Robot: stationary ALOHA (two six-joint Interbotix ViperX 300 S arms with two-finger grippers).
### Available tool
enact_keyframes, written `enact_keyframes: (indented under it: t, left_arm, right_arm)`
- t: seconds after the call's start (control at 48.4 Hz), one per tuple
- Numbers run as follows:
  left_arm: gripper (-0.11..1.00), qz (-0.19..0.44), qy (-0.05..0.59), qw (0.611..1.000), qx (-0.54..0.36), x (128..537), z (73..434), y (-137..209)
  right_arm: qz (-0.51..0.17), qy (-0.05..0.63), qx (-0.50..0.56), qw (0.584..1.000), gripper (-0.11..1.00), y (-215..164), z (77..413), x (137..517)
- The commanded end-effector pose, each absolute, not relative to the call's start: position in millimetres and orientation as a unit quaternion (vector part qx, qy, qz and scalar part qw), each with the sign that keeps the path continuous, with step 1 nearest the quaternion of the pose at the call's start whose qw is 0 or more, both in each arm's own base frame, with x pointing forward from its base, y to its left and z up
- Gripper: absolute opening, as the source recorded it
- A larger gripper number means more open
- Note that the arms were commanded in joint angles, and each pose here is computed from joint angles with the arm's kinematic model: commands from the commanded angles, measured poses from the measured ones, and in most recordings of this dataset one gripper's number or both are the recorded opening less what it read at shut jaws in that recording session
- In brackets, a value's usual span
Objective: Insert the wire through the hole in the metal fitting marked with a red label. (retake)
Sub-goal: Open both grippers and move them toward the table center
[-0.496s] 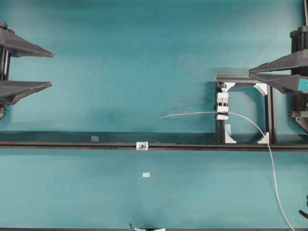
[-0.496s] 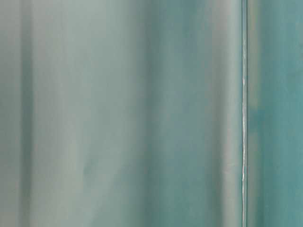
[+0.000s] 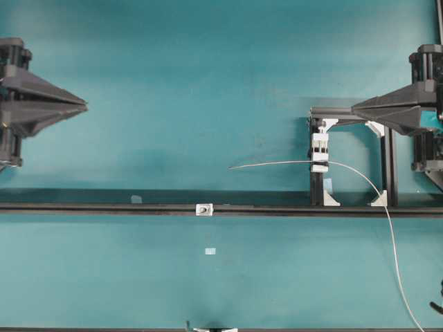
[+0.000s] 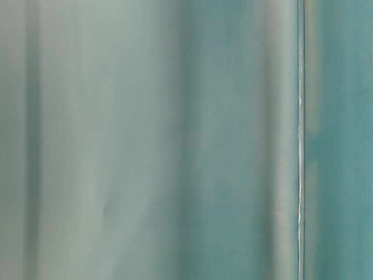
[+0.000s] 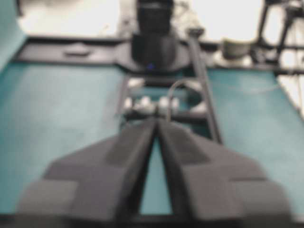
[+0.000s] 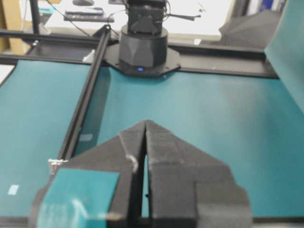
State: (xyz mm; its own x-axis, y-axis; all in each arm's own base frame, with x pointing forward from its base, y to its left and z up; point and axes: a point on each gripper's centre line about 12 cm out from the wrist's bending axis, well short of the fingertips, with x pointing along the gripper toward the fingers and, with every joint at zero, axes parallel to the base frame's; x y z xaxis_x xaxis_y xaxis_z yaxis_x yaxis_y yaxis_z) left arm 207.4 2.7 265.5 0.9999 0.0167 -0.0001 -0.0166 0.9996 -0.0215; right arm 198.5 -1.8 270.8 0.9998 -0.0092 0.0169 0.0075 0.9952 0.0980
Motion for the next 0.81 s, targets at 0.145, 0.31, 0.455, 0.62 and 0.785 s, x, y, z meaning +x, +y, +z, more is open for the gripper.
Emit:
enact_keyframes:
  t: [0.145, 0.31, 0.455, 0.62, 0.785]
  left_arm:
    - [0.23, 0.016, 0.017, 1.000, -0.013, 218, 261, 6]
    - [0.70, 0.017, 0.019, 1.000, -0.013, 221, 261, 6]
    - [0.74, 0.017, 0.024, 0.999, -0.012, 222, 259, 6]
    - [0.73, 0.017, 0.059, 0.998, -0.011, 232, 244, 6]
    - [0.72, 0.017, 0.103, 0.994, -0.011, 249, 226, 7]
  right_arm:
    - [-0.007, -0.009, 0.056, 0.998, 0.05, -3, 272, 201]
    - [-0.007, -0.002, 0.057, 0.998, 0.44, -3, 269, 200]
    - [-0.008, 0.016, 0.065, 0.998, 0.82, -3, 263, 202]
    - [-0.014, 0.065, 0.099, 0.993, 0.72, -3, 244, 213]
    - [-0.021, 0.118, 0.117, 0.986, 0.70, -3, 223, 230]
